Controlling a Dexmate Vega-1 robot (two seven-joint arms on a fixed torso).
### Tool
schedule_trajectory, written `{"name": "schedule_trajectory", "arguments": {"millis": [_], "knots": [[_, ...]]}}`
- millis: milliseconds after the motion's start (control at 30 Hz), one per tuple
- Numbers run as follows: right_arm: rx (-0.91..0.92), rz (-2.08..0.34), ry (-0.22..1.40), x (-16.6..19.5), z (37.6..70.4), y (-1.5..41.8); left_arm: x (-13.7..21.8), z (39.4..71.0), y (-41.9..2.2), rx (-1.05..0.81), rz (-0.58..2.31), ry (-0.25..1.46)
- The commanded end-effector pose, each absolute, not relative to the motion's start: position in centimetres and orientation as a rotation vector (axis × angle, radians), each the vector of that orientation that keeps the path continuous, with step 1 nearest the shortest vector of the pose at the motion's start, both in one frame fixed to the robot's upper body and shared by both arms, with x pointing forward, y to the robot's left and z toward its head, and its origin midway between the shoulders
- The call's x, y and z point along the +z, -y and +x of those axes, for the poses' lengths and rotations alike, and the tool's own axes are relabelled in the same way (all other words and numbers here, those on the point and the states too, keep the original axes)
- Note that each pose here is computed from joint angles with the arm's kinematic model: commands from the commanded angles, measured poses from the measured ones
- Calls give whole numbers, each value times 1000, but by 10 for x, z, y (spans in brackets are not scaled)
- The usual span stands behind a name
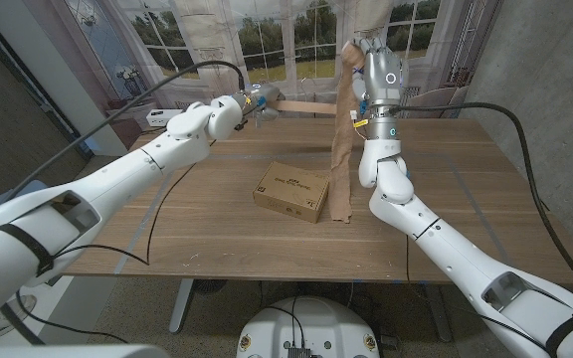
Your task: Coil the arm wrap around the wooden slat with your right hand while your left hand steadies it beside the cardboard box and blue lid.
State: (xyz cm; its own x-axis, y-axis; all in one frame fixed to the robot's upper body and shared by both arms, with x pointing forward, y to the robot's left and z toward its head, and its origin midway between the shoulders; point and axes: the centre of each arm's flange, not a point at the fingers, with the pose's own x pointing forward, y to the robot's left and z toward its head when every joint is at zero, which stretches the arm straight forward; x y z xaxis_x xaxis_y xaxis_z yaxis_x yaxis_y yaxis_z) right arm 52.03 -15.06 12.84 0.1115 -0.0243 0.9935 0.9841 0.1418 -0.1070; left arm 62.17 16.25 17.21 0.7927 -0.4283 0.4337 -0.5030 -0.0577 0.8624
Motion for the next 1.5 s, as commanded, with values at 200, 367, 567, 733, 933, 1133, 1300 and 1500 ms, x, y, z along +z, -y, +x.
{"name": "schedule_trajectory", "arguments": {"millis": [200,367,567,733,933,1133,1300,1500], "knots": [[-1138,-1176,1241,193,507,148,178,621,-149,61,1710,760],[-1153,-1192,1240,204,507,150,175,622,-145,66,1726,776],[-1170,-1206,1226,217,507,152,172,621,-141,88,1734,790],[-1188,-1214,1220,227,507,152,170,621,-140,92,1734,782],[-1202,-1219,1222,237,508,151,166,622,-139,90,1745,773],[-1210,-1240,1217,249,509,151,162,622,-141,86,1746,771],[-1212,-1241,1217,259,510,149,158,621,-139,77,1741,785],[-1208,-1267,1220,271,513,141,156,617,-137,67,1738,799]]}}
